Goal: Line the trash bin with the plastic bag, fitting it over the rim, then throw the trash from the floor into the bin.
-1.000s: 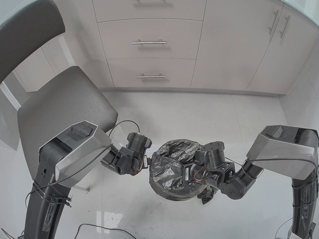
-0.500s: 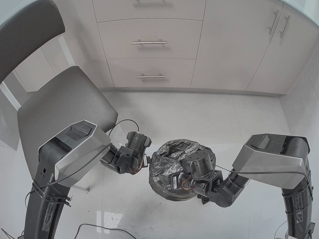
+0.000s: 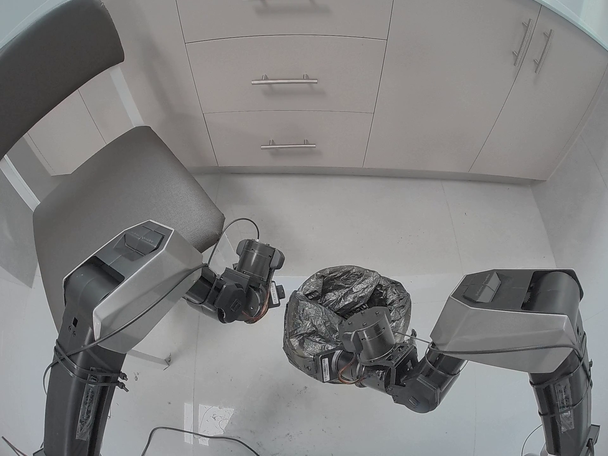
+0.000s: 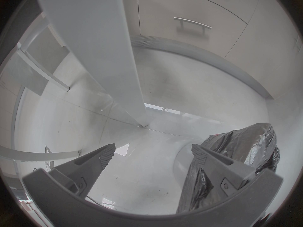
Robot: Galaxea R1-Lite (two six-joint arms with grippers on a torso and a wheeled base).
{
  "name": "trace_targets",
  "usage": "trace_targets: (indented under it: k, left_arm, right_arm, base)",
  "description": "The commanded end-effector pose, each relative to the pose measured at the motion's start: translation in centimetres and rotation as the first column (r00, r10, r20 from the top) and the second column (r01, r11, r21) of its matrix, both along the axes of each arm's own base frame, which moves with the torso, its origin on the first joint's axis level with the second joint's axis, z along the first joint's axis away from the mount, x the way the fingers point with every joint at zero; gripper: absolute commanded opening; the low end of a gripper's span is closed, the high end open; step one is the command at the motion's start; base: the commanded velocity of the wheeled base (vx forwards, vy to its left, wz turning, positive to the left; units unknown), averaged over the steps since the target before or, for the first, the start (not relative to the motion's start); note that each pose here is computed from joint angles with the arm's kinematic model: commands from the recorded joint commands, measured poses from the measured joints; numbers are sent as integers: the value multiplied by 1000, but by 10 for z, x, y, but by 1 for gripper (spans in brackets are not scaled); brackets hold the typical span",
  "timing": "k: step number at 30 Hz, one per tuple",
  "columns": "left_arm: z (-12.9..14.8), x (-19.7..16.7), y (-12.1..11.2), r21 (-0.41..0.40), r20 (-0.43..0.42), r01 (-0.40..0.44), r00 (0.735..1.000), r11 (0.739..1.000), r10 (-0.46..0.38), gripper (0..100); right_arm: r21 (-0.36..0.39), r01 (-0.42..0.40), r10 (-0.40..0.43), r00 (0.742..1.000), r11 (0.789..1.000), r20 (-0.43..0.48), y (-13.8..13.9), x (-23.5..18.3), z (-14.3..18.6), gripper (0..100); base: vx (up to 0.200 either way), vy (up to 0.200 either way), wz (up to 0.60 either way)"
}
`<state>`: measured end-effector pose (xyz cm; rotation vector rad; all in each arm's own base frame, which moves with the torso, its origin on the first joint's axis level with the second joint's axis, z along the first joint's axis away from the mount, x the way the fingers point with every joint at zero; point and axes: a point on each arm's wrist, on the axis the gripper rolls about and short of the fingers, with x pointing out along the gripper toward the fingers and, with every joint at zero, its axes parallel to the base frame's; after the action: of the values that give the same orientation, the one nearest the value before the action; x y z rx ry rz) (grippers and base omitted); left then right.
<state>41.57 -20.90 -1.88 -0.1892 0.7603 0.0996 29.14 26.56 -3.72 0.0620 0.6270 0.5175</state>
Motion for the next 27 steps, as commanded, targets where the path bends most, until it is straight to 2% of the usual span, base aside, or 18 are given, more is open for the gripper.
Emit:
trace_targets:
  k: [1, 11, 17, 27]
  left_arm:
    - [7, 0, -1, -16, 15, -7, 1000, 1000, 7, 100]
    - [9, 2, -2, -38, 44, -11, 999, 999, 13, 100]
    - [9, 2, -2, -36, 43, -10, 999, 999, 12, 100]
    - [9, 2, -2, -36, 43, -10, 999, 999, 12, 100]
  right_arm:
    - [-18, -23, 22, 1000, 1000, -21, 2, -11, -5, 100]
    - [0, -50, 50, 999, 999, -22, 11, -22, 0, 100]
    - [4, -103, 103, 995, 995, -19, 23, -39, 5, 100]
    - [25, -82, 81, 996, 996, 21, 15, -38, 29, 100]
  base:
    - [0, 0, 0]
    - [0, 0, 0]
    - [0, 0, 0]
    - [0, 0, 0]
